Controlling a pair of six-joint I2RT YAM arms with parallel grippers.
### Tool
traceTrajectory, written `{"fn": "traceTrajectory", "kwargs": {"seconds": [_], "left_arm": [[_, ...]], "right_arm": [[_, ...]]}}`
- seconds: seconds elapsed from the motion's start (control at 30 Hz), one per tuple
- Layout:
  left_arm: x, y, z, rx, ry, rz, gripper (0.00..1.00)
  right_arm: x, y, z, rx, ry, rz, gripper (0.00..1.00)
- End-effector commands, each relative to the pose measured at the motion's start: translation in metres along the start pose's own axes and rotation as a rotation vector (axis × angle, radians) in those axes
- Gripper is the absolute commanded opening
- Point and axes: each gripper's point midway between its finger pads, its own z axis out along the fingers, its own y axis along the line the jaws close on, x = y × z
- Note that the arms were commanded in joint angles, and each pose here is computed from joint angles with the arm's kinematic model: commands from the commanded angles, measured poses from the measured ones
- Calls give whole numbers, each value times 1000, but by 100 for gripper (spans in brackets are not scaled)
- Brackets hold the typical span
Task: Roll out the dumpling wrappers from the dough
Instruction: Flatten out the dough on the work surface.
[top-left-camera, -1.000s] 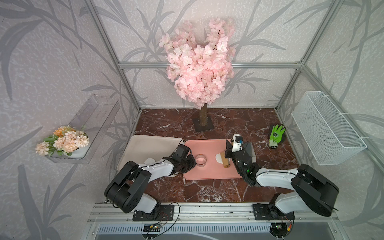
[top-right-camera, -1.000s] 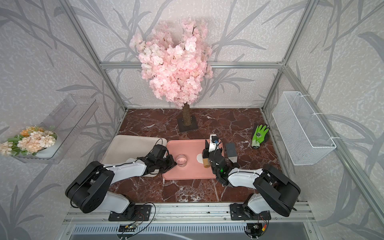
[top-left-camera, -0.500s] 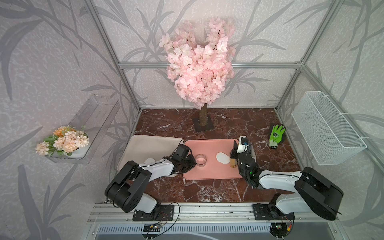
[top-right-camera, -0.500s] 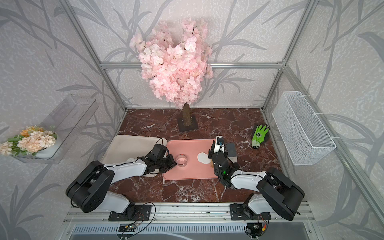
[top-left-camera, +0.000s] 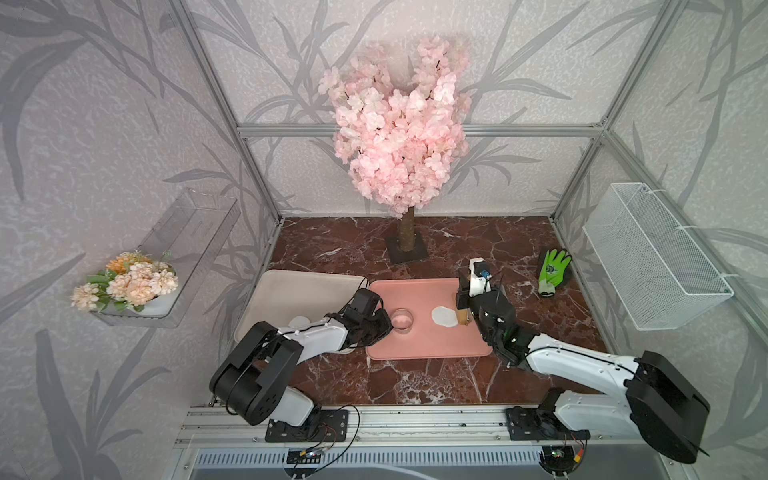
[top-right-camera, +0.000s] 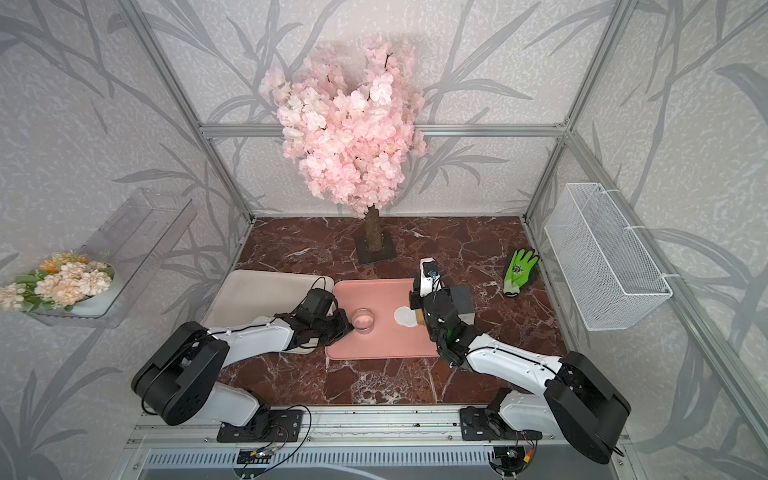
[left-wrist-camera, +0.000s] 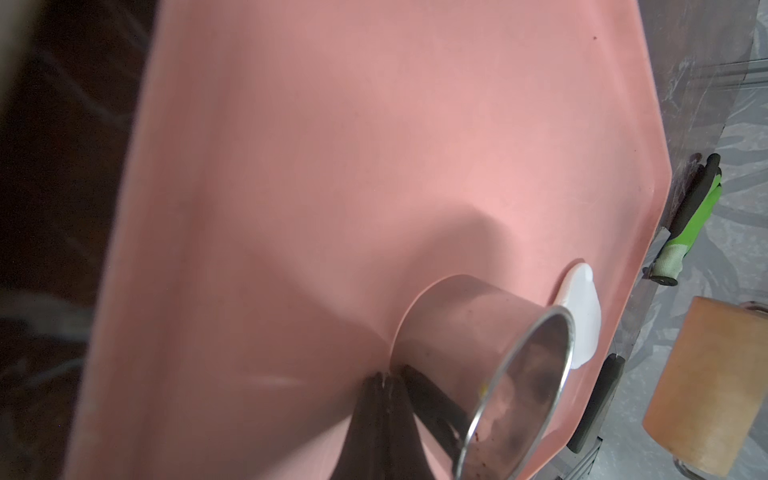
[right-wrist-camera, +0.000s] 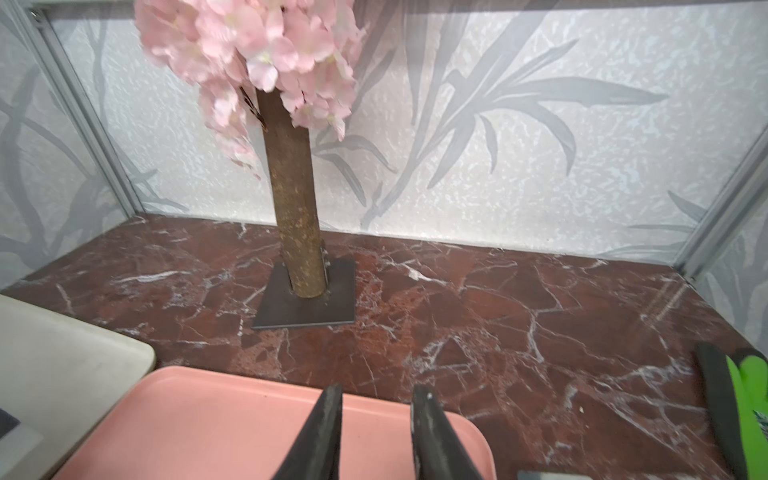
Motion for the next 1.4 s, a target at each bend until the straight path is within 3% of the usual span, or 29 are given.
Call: {"fn": "traceTrajectory", "kwargs": {"seconds": [0.0, 0.17, 0.37, 0.77, 1.2, 1.37], "left_arm": [[29, 73, 4, -252, 83, -49, 0], [29, 73, 4, -254, 85, -45, 0], [30, 74, 2, -251, 80, -50, 0], [29, 73, 3, -252, 82, -52, 0], [29, 76, 5, -260, 85, -53, 0], [30, 77, 3, -265, 87, -52, 0]], "right_arm": [[8, 17, 10, -67, -12, 43, 0], [50, 18, 26, -42, 46, 82, 0], [97, 7, 14, -26, 136, 136, 0], [132, 23, 10, -57, 199, 153, 0], [131, 35, 18, -77, 201, 146, 0], [98, 50, 20, -139, 152, 160, 0]]}}
